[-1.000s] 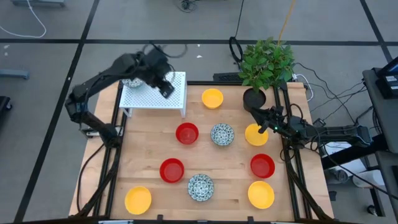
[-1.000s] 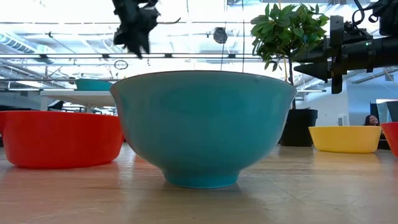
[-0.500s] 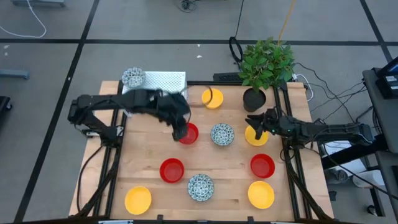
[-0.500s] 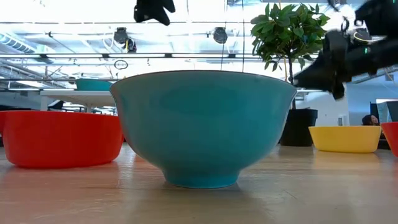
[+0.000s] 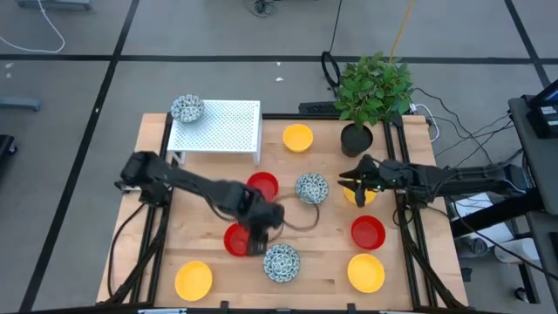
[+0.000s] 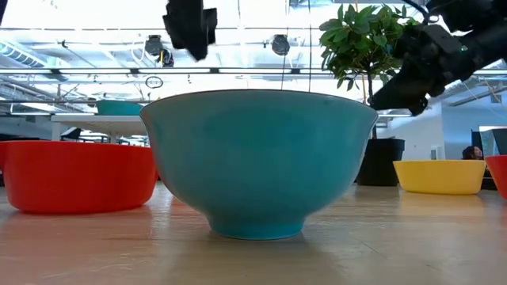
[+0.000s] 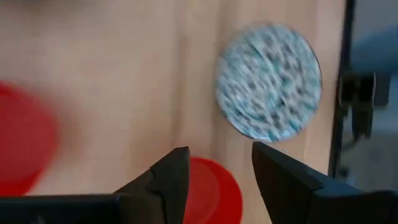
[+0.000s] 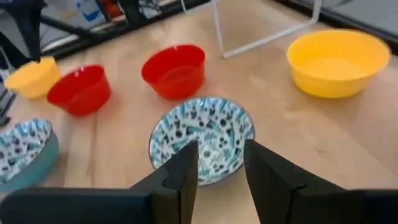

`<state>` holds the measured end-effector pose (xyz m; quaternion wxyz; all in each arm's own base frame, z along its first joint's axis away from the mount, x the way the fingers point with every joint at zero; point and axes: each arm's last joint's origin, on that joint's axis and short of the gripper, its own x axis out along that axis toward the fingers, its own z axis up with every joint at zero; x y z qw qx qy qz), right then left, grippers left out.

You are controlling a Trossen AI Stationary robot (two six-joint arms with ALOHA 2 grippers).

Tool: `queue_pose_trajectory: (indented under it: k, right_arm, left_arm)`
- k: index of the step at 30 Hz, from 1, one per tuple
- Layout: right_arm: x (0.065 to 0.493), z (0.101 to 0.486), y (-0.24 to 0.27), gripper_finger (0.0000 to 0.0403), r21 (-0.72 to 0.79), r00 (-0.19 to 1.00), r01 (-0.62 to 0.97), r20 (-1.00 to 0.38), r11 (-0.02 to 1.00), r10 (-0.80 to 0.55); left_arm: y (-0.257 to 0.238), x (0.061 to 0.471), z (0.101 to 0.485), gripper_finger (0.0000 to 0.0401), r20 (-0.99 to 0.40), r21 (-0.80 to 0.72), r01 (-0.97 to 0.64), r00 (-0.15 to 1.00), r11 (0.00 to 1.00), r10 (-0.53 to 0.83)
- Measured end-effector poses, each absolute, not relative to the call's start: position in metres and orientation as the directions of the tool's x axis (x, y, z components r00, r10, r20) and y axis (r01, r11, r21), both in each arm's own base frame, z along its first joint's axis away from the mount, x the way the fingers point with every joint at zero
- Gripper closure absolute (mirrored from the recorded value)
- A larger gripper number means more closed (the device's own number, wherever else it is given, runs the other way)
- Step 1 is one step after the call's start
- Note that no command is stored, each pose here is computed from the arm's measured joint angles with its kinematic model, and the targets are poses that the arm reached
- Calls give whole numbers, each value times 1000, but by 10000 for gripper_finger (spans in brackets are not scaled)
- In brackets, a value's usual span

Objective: Pick & Place Mini bowls
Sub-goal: Stack the bottom blue patterned bowl on top of the blue patterned bowl on the shelf

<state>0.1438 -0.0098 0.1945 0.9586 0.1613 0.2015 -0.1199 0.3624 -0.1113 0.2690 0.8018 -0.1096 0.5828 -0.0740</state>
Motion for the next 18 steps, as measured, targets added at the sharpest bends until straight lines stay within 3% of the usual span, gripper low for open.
queue_pose_trajectory:
  k: [5,12,18]
  right_arm:
    - [147,192,-3,287,229,871,288,-465,930,-156]
    - [152,218,8,287,79,813,307,-540,948,-218]
    - [159,236,18,287,82,793,300,-575,950,-201]
  left_arm:
    - [-140,369,240,226,-935,-241,94,243,966,-257]
    - [-147,381,204,226,-955,-234,-1,190,972,-229]
    - [-142,394,189,226,-948,-252,-78,219,965,-230]
